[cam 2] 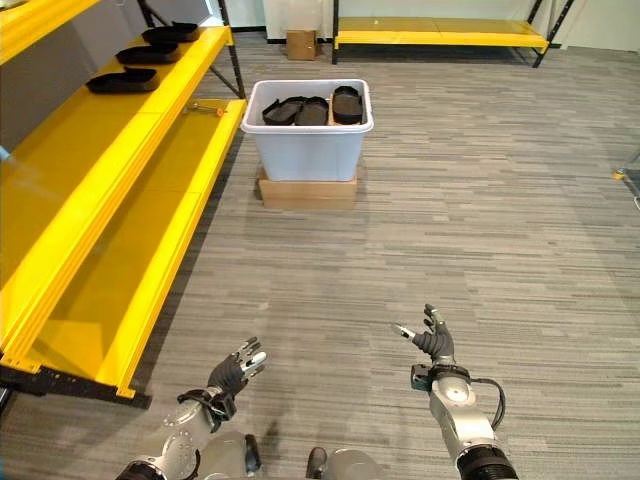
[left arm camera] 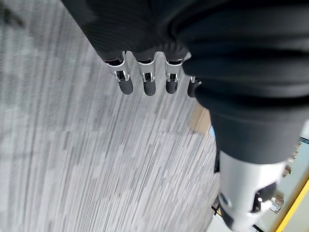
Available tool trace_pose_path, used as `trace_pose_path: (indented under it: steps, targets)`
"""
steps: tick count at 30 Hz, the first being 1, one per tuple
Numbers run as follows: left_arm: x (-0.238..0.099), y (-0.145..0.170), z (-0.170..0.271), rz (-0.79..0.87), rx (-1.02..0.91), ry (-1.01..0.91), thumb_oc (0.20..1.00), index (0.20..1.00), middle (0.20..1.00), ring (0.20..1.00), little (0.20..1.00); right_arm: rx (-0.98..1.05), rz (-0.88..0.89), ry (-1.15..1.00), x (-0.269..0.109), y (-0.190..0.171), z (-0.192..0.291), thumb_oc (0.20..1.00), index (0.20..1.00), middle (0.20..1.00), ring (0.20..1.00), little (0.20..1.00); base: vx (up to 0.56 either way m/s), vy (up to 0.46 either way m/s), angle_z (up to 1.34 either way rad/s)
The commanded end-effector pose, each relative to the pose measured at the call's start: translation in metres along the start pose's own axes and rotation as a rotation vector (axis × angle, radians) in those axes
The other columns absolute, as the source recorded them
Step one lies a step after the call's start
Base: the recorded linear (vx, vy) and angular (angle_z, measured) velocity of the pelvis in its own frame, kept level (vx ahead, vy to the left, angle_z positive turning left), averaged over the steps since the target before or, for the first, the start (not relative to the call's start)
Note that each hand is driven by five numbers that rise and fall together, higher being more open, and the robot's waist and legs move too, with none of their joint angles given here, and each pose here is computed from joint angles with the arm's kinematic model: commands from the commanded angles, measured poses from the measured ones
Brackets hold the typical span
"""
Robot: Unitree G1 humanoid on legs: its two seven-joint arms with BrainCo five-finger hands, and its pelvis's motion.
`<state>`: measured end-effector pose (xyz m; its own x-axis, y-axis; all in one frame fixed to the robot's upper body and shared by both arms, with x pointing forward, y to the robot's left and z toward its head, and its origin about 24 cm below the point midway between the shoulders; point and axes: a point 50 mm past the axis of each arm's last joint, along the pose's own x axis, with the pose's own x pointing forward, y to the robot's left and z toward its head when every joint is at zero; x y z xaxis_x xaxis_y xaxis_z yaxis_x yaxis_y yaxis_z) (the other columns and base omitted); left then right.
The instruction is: Move parts from the plastic box to the shelf.
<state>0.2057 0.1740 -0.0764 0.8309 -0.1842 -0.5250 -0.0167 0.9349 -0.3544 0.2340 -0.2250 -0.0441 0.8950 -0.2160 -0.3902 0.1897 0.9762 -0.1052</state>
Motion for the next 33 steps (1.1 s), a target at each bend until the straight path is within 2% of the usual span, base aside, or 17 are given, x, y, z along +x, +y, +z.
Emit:
trace_pose_path:
  steps: [1,5,8,12,19,24,25,26,27,28,30,33]
  targets:
    - [0.006,-0.008,0.022,-0.013,-0.013,-0.129,1.000,1.000,1.000,1.000,1.000,-0.057,0.019,-0.126,0.002,-0.012,0.026,1.000,1.000,1.000,1.000,1.000,0.38,0.288,-0.35]
    - [0.003,0.002,0.022,0.047,-0.005,-0.155,1.000,1.000,1.000,1.000,1.000,-0.047,0.077,-0.107,0.001,-0.004,0.023,1.000,1.000,1.000,1.000,1.000,0.32,0.209,-0.24]
    - [-0.001,0.017,0.033,0.170,-0.019,-0.258,1.000,1.000,1.000,1.000,1.000,-0.101,0.246,-0.155,-0.002,0.019,0.029,1.000,1.000,1.000,1.000,1.000,0.32,0.309,-0.75]
    - [-0.004,0.028,0.038,0.317,-0.024,-0.310,1.000,1.000,1.000,1.000,1.000,-0.053,0.323,-0.150,-0.008,0.040,0.027,1.000,1.000,1.000,1.000,1.000,0.37,0.336,-0.95]
    - [-0.003,0.030,0.042,0.314,0.075,-0.284,1.000,1.000,1.000,1.000,1.000,-0.036,0.342,-0.183,-0.010,0.058,0.033,1.000,1.000,1.000,1.000,1.000,0.22,0.253,0.16]
    - [0.000,0.034,0.040,0.314,0.156,-0.212,1.000,1.000,1.000,1.000,1.000,0.009,0.314,-0.286,-0.007,0.067,0.058,1.000,1.000,1.000,1.000,1.000,0.21,0.351,0.26]
    - [0.001,0.033,0.033,0.297,0.137,-0.182,1.000,1.000,1.000,1.000,1.000,0.018,0.301,-0.270,-0.005,0.067,0.057,1.000,1.000,1.000,1.000,1.000,0.33,0.376,-0.02]
    - [0.000,0.032,0.028,0.292,0.037,-0.170,1.000,1.000,1.000,1.000,1.000,0.038,0.302,-0.262,-0.004,0.068,0.058,1.000,1.000,1.000,1.000,1.000,0.23,0.214,-0.34]
    - [0.000,0.032,0.028,0.292,0.037,-0.170,1.000,1.000,1.000,1.000,1.000,0.038,0.302,-0.263,-0.004,0.068,0.058,1.000,1.000,1.000,1.000,1.000,0.22,0.057,-0.27]
    - [-0.002,0.032,0.029,0.293,-0.064,-0.215,1.000,1.000,1.000,1.000,1.000,0.033,0.331,-0.300,-0.006,0.069,0.067,1.000,1.000,1.000,1.000,1.000,0.32,-0.067,-0.54]
    - [0.001,0.021,0.036,0.215,-0.052,-0.231,1.000,1.000,1.000,1.000,1.000,0.005,0.340,-0.333,-0.009,0.061,0.071,1.000,1.000,1.000,1.000,1.000,0.48,-0.147,-0.09]
    - [0.001,0.018,0.031,0.195,-0.034,-0.218,1.000,1.000,1.000,1.000,1.000,0.007,0.316,-0.316,-0.012,0.053,0.065,1.000,1.000,1.000,1.000,1.000,0.40,-0.123,1.09]
